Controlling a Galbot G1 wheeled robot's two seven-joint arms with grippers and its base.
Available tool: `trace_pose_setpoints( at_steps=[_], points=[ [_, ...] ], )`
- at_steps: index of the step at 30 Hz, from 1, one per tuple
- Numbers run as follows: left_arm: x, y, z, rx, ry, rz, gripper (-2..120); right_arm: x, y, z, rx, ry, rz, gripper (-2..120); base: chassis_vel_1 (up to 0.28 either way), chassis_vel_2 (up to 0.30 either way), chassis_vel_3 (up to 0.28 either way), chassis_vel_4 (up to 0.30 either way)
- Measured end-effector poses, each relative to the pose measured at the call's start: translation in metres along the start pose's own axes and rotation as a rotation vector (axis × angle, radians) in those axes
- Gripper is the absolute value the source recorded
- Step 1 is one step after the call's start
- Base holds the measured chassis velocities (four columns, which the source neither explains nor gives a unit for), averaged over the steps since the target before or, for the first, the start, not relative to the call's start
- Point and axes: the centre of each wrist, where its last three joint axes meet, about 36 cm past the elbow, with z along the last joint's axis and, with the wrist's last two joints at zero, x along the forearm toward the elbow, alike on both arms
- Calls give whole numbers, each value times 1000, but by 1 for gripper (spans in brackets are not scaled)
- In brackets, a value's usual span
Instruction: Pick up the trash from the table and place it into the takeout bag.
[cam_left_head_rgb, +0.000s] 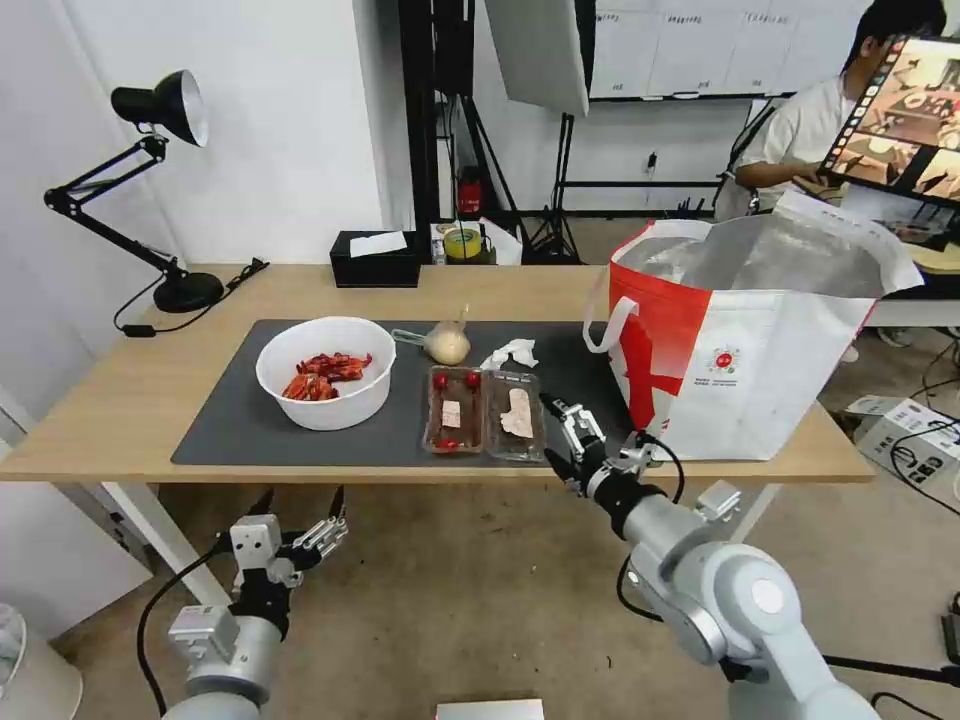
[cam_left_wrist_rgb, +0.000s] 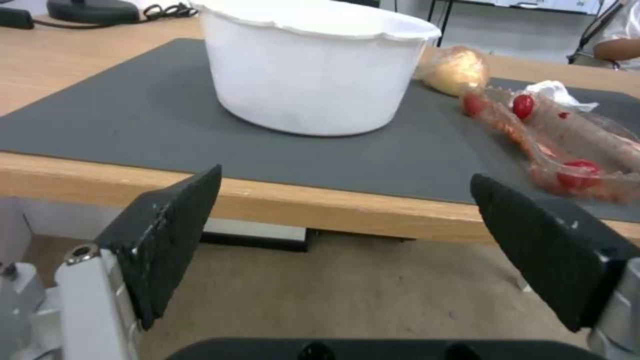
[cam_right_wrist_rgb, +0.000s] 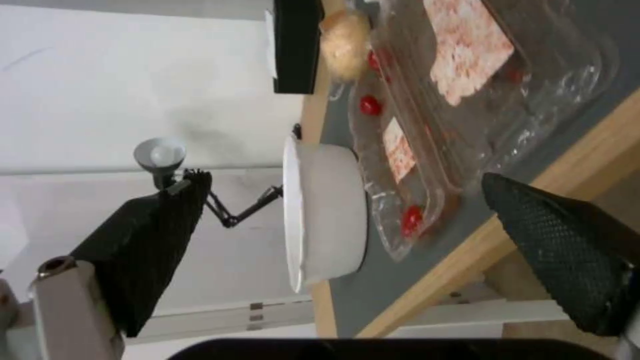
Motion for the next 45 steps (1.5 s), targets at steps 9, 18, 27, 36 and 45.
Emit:
trace_pose_setpoints(
  at_steps=[9, 18, 27, 36, 45],
  points=[
    [0, 2, 2, 1, -6, -8, 100, -15, -4, 13, -32, 4, 8, 100, 0, 0, 0, 0],
    [4, 6, 3, -9, 2, -21, 100, -29, -6, 22, -61, -25, 13, 100, 0, 0, 0, 0],
    [6, 8, 11, -15, 23, -32, 100, -30, -10, 31, -115, -82, 1, 100, 0, 0, 0, 0],
    [3, 9, 17, -17, 35, -34, 100, -28, -21, 40, -105, -186, -17, 100, 0, 0, 0, 0],
    [2, 11, 17, -20, 33, -35, 100, -34, -28, 48, -133, -187, 0, 100, 0, 0, 0, 0]
  ],
)
